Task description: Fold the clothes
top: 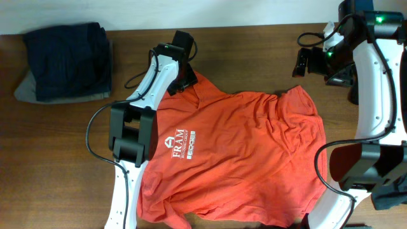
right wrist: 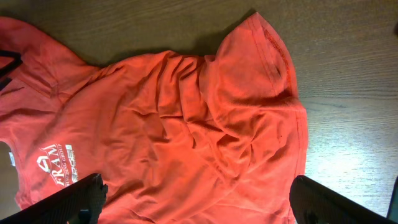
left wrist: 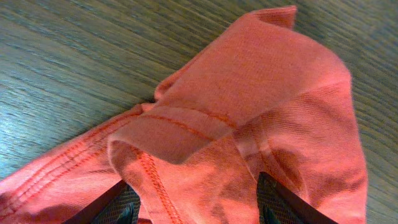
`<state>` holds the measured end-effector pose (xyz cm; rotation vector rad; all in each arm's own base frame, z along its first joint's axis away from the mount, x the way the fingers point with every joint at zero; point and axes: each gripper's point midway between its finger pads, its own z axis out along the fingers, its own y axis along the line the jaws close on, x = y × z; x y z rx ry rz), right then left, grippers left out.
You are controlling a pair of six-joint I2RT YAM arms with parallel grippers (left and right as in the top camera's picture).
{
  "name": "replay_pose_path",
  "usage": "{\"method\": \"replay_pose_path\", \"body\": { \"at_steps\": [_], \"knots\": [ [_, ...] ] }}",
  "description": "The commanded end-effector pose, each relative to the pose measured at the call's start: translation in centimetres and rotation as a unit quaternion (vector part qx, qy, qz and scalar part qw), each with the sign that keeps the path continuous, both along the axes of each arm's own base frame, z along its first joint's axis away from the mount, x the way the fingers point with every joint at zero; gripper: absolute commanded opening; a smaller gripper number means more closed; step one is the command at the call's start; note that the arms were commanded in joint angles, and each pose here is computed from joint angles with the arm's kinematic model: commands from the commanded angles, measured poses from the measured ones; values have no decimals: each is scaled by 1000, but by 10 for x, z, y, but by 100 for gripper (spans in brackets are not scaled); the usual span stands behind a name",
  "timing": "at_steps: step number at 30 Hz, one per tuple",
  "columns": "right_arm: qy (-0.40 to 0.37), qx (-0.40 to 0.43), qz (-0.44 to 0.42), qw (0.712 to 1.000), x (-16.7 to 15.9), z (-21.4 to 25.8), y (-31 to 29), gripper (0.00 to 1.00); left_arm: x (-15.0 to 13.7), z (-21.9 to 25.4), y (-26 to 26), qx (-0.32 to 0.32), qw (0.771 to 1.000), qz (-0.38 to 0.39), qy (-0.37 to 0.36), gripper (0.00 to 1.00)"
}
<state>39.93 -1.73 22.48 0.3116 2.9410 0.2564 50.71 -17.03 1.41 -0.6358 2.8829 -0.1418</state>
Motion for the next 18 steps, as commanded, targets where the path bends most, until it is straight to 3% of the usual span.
{"method": "replay_pose_path", "body": {
  "at_steps": [1,17,18],
  "knots": [
    [-7,0,4,1000,-1,6,3,99,2,-1,-3,-12,1000,4,1,60],
    [-7,0,4,1000,-1,6,3,99,-4,-31,-4,-10,999,-9,29,59],
    [-8,0,4,1000,-1,6,3,99,-4,-31,-4,-10,1000,-9,28,54]
  ]
}}
